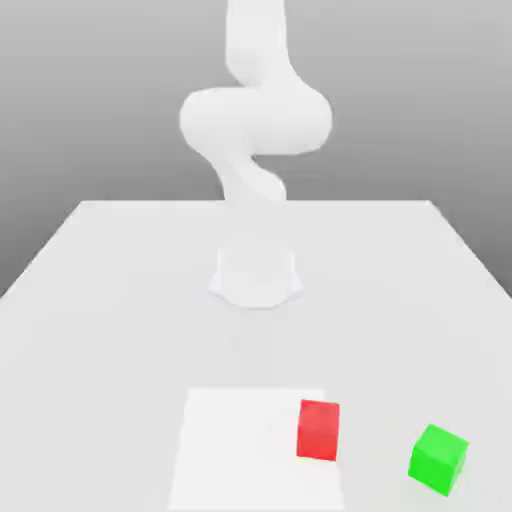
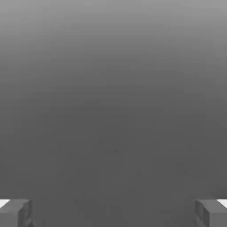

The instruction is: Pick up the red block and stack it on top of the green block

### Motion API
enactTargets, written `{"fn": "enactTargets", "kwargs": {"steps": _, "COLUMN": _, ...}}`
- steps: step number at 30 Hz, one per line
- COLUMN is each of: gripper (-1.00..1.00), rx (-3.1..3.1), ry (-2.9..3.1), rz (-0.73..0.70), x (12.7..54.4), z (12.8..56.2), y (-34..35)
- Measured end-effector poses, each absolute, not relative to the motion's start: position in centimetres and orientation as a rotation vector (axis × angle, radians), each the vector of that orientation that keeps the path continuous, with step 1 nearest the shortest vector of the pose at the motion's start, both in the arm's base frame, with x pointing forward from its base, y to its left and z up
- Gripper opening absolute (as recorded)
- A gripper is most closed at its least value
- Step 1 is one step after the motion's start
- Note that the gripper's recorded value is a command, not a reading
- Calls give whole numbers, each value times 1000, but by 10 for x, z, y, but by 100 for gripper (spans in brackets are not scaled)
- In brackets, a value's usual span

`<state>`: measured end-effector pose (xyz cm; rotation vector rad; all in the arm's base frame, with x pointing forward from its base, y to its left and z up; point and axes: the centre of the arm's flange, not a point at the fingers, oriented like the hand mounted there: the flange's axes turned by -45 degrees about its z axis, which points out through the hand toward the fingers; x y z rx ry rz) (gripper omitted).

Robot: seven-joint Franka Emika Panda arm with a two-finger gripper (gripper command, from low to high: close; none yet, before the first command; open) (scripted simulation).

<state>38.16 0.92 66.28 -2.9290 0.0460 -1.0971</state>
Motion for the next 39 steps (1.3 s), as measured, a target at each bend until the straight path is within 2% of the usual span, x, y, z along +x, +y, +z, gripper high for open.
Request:
{"fn": "enactTargets", "kwargs": {"steps": 5, "gripper": 0, "rx": -3002, "ry": 100, "rz": -837, "x": 434, "z": 555, "y": 28}}
{"fn": "enactTargets", "kwargs": {"steps": 10, "gripper": 0, "rx": -3058, "ry": 152, "rz": -584, "x": 456, "z": 444, "y": 46}}
{"fn": "enactTargets", "kwargs": {"steps": 15, "gripper": 0, "rx": -3099, "ry": 203, "rz": -328, "x": 450, "z": 335, "y": 62}}
{"fn": "enactTargets", "kwargs": {"steps": 20, "gripper": 0, "rx": -3126, "ry": 247, "rz": -70, "x": 417, "z": 235, "y": 78}}
{"fn": "enactTargets", "kwargs": {"steps": 22, "gripper": 0, "rx": -3129, "ry": 263, "rz": -18, "x": 409, "z": 206, "y": 79}}
{"fn": "enactTargets", "kwargs": {"steps": 26, "gripper": 0, "rx": -3129, "ry": 269, "rz": -1, "x": 407, "z": 160, "y": 79}}
{"fn": "enactTargets", "kwargs": {"steps": 27, "gripper": -100, "rx": -3130, "ry": 269, "rz": -1, "x": 406, "z": 150, "y": 79}}
{"fn": "enactTargets", "kwargs": {"steps": 34, "gripper": -100, "rx": -3130, "ry": 269, "rz": -2, "x": 406, "z": 148, "y": 79}}
{"fn": "enactTargets", "kwargs": {"steps": 39, "gripper": -100, "rx": -3130, "ry": 269, "rz": -2, "x": 406, "z": 195, "y": 79}}
